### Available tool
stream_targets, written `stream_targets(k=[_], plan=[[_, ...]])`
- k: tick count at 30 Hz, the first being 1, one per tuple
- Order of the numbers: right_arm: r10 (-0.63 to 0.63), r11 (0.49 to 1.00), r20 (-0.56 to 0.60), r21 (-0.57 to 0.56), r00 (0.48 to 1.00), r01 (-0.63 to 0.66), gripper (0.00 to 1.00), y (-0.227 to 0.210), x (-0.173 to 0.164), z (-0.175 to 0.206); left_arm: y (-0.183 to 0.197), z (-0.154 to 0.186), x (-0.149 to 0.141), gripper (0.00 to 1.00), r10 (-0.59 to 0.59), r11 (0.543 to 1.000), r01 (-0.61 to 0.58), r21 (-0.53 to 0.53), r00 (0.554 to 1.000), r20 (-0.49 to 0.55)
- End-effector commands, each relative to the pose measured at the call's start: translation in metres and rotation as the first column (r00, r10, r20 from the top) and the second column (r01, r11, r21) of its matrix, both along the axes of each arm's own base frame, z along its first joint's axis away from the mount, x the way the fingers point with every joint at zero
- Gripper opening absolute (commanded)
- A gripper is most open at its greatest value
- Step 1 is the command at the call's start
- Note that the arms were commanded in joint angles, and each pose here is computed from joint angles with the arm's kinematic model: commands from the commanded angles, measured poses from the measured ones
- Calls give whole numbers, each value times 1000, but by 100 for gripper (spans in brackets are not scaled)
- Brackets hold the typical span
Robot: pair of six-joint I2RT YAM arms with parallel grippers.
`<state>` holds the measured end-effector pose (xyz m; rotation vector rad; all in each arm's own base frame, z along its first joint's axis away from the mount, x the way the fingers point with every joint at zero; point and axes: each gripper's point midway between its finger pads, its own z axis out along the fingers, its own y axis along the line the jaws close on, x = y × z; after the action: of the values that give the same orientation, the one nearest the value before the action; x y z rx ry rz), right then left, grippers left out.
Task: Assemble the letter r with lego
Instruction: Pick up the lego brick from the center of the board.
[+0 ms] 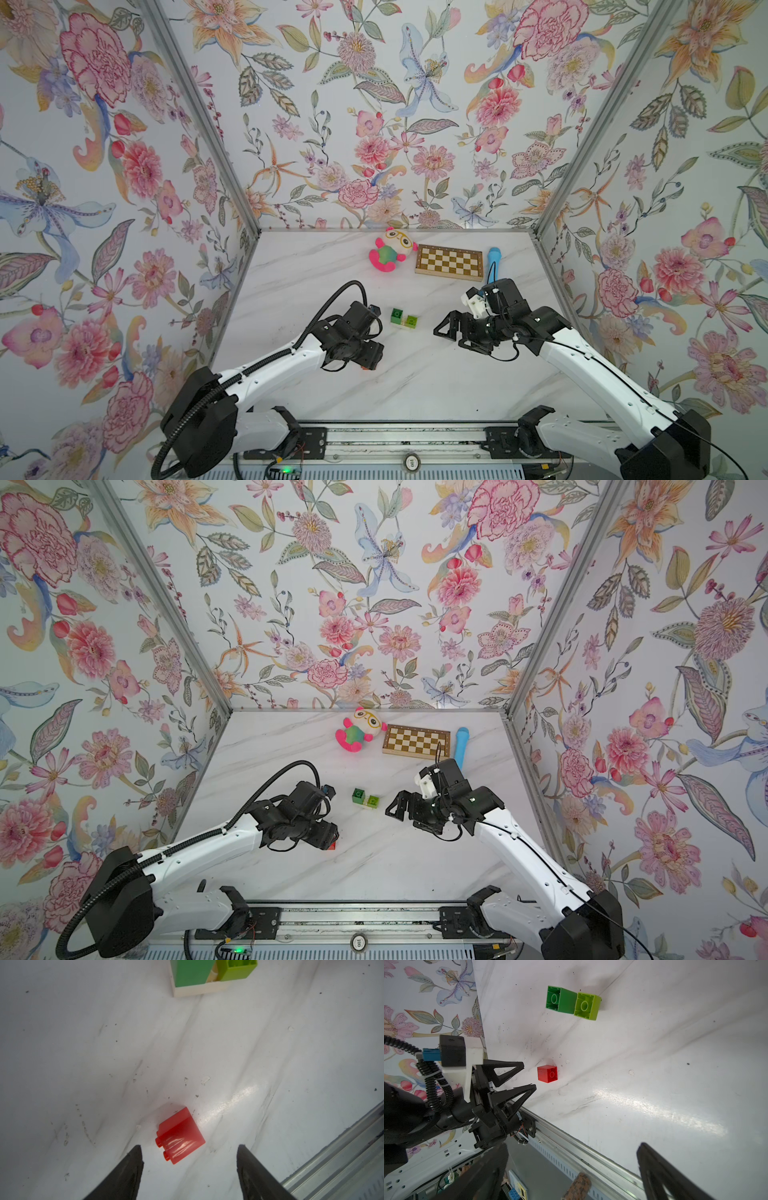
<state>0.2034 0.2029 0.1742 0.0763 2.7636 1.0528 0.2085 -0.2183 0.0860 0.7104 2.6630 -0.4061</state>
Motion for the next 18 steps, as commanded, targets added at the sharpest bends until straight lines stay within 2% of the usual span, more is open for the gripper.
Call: stream_targets(k=[1, 5, 7, 10, 13, 18], plan=[[21, 999, 3, 35, 1000, -21, 99, -4, -2, 0, -2, -15, -8, 74, -90, 994, 93, 49, 994, -57], [4, 998, 14, 68, 1000, -5, 99, -10, 6, 9, -5, -29, -15, 73, -119, 983, 133, 128, 987, -108], [-7, 997, 31, 82, 999, 5, 99, -13, 10, 15, 1, -32, -12, 73, -105, 970, 121, 211, 991, -87], [-20, 996, 47, 92, 999, 16, 99, -18, 17, 19, 5, -26, 1, 72, -97, 960, 98, 263, 995, -18], [-23, 994, 45, 105, 999, 18, 99, -23, 22, 18, 3, -24, 5, 72, -119, 957, 114, 268, 993, 3], [-36, 992, 47, 126, 998, 30, 99, -29, 28, 20, -4, -36, 0, 72, -158, 953, 164, 255, 986, -43]])
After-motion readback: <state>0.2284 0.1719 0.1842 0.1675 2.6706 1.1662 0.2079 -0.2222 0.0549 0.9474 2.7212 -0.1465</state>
